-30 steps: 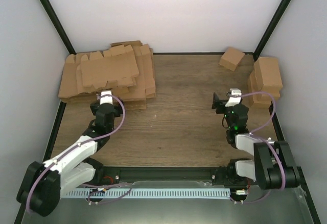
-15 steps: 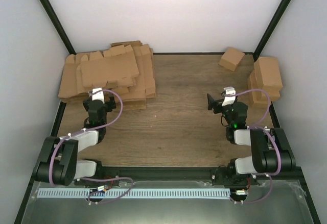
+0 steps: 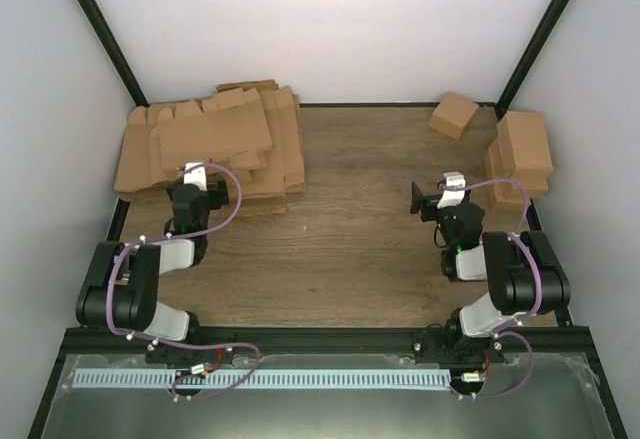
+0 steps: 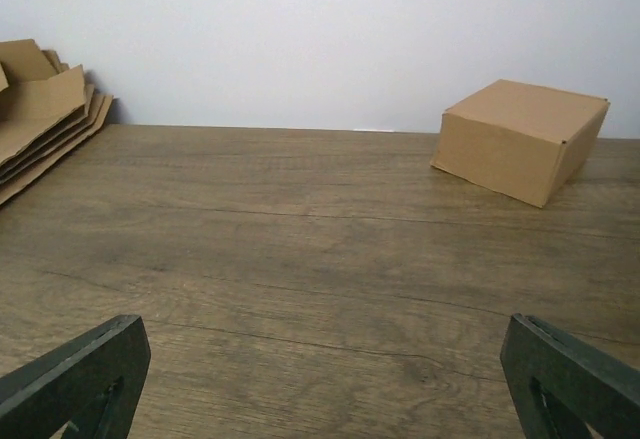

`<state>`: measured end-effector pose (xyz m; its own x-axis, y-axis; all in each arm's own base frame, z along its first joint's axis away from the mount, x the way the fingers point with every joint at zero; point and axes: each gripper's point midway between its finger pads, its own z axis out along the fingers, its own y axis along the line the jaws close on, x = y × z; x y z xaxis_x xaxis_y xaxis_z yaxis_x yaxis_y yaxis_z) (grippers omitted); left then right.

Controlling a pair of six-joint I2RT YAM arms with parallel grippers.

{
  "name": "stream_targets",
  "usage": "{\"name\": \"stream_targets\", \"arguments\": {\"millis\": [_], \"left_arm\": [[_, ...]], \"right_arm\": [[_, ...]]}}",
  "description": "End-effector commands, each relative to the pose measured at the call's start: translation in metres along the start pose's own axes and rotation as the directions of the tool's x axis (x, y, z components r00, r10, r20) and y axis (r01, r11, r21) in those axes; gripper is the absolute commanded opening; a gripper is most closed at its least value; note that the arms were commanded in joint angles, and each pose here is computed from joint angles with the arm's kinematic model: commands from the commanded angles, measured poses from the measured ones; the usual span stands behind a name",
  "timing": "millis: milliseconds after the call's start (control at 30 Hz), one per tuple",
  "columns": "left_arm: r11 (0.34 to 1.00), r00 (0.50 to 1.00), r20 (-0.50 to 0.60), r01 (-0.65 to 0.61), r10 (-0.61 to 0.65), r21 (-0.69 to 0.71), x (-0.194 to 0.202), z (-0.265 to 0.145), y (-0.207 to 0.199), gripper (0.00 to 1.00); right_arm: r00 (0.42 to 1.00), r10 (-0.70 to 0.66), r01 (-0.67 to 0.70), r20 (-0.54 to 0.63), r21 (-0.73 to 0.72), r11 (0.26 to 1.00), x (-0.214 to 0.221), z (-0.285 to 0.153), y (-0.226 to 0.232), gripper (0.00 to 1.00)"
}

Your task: Fold the paper box

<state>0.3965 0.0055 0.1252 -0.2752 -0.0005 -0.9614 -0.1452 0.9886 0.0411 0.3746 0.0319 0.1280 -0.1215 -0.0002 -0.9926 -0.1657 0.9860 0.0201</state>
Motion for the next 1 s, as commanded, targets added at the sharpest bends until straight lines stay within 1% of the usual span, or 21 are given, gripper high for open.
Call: {"name": "stream_targets", "arguments": {"millis": [0,100,200,267,300,333,400,533,700,767,800,833,867,900,933,967], "left_arm": [[0.999,0.999,0.037,-0.020,0.019,0.046,-0.012,0.002,-0.007,0.97],[0.997,0.998,0.045,-0.038,0.035,0.063,-0.013,0.003,-0.010,0.98],[0.998,0.999,0.036,-0.037,0.035,0.051,-0.012,0.007,-0.007,0.99],[0.997,0.996,0.066,-0.062,0.058,0.055,-0.011,0.005,-0.008,1.00],[0.998,0.994,0.102,-0.047,0.043,0.035,-0.013,0.004,-0.004,1.00],[0.999,0.997,0.074,-0.036,0.035,0.018,-0.011,0.007,0.000,1.00],[1.000,0.998,0.066,-0.023,0.022,0.006,-0.010,0.011,0.004,1.00],[1.000,0.997,0.081,-0.008,0.009,-0.009,-0.010,0.006,0.007,1.00],[1.000,0.996,0.084,0.017,-0.018,0.013,-0.008,0.006,0.011,1.00],[0.999,0.993,0.118,0.007,-0.013,0.050,-0.005,-0.003,0.007,1.00],[0.998,0.983,0.180,0.010,-0.020,0.059,-0.007,-0.011,0.008,1.00],[0.998,0.984,0.178,0.005,-0.017,0.064,-0.006,-0.012,0.007,1.00],[0.998,0.991,0.130,0.003,-0.011,0.060,-0.002,-0.007,0.007,1.00],[0.999,0.987,0.161,0.016,-0.024,0.048,-0.005,-0.008,0.010,1.00],[0.999,0.985,0.168,0.019,-0.027,0.046,-0.006,-0.009,0.011,1.00],[0.999,0.990,0.136,0.014,-0.020,0.047,-0.003,-0.007,0.010,1.00]], "right_arm": [[0.998,0.005,-0.008,0.059,0.056,0.998,-0.016,0.003,-0.010,1.00],[0.998,0.005,-0.008,0.054,0.055,0.998,-0.016,0.003,-0.010,1.00],[0.998,0.005,-0.008,0.057,0.055,0.998,-0.016,0.003,-0.010,1.00],[0.998,0.005,-0.008,0.056,0.056,0.998,-0.016,0.003,-0.011,1.00],[0.998,0.005,-0.008,0.055,0.056,0.998,-0.016,0.003,-0.011,1.00],[0.998,0.005,-0.008,0.056,0.055,0.998,-0.016,0.003,-0.010,1.00],[0.998,0.005,-0.009,0.055,0.056,0.998,-0.016,0.003,-0.011,1.00],[0.998,0.005,-0.008,0.055,0.055,0.998,-0.016,0.003,-0.010,1.00],[0.998,0.005,-0.008,0.056,0.055,0.998,-0.016,0.003,-0.010,1.00],[0.998,0.005,-0.008,0.055,0.054,0.998,-0.016,0.003,-0.010,1.00],[0.998,0.005,-0.008,0.056,0.054,0.999,-0.016,0.003,-0.010,1.00],[0.998,0.005,-0.008,0.055,0.054,0.998,-0.016,0.003,-0.010,1.00],[0.998,0.005,-0.008,0.056,0.055,0.998,-0.016,0.003,-0.010,1.00],[0.998,0.005,-0.008,0.055,0.055,0.998,-0.016,0.003,-0.010,1.00],[0.998,0.005,-0.008,0.056,0.054,0.998,-0.016,0.003,-0.010,1.00],[0.998,0.005,-0.008,0.055,0.054,0.998,-0.016,0.003,-0.010,1.00]]}}
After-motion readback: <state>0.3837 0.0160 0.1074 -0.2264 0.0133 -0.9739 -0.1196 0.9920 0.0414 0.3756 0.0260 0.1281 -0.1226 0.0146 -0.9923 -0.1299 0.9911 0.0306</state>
